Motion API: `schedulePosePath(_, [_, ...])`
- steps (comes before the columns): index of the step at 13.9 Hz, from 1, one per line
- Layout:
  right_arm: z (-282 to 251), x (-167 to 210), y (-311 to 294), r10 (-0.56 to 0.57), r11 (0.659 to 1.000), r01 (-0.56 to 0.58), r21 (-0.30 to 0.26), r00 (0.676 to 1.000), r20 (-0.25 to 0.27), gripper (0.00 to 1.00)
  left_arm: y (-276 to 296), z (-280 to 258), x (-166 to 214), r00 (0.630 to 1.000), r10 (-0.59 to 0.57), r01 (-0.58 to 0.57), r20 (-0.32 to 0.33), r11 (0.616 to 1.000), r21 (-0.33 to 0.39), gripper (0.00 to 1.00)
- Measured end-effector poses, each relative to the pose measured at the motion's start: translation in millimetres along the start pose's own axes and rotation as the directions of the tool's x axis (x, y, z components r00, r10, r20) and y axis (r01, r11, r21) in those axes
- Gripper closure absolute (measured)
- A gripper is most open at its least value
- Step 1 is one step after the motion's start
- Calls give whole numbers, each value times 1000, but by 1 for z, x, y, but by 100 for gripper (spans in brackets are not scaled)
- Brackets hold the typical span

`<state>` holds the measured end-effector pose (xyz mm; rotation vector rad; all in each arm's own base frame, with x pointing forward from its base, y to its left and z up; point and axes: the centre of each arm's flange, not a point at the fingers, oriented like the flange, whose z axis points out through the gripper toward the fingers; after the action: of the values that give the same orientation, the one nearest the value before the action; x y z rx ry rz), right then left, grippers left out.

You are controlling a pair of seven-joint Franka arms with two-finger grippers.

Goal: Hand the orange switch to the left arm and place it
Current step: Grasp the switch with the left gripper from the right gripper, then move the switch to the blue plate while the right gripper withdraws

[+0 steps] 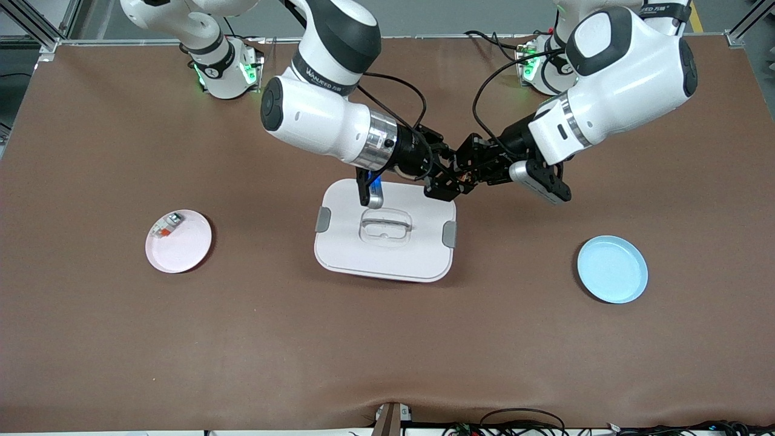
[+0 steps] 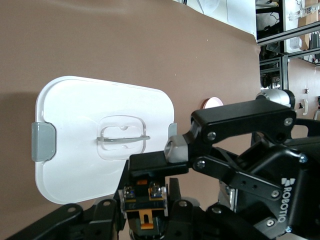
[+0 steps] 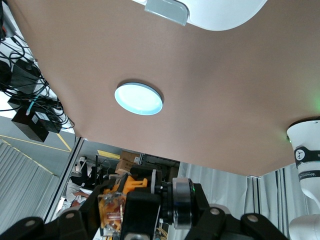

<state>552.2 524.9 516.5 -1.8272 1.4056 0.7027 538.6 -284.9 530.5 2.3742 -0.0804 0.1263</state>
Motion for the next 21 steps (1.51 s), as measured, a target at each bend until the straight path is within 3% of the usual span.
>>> schedulePosePath(7, [2,1,0,1,1000,-1,3,1000,-1,27,0,1,0,1000,14,-14,1,1000,14,65])
schedulePosePath(8, [3,1,1,1,1000,-1,0,1000,-1,22,-1,0,1,1000,32,-32,-1,999,35,65])
schedulePosePath(10, [3,2,1,1,1000,-1,-4,1000,-2,4,-7,-4,4,999,45,-45,-7,997,65,65])
schedulePosePath(14, [-6,7,-6,5,1000,-5,-5,1000,-9,0,-30,-22,16,997,67,-61,-33,988,145,65])
schedulePosePath(16, [-22,10,-11,-1,999,0,-53,1000,-19,0,-44,-30,21,994,106,-96,-32,969,228,65])
schedulePosePath(18, [-52,14,-15,-43,993,35,-117,997,-64,0,-61,-41,26,990,138,-125,-18,940,318,65])
schedulePosePath(21, [-100,18,-10,-220,955,183,-233,965,-142,0,-87,-55,31,979,201,-198,33,896,399,65])
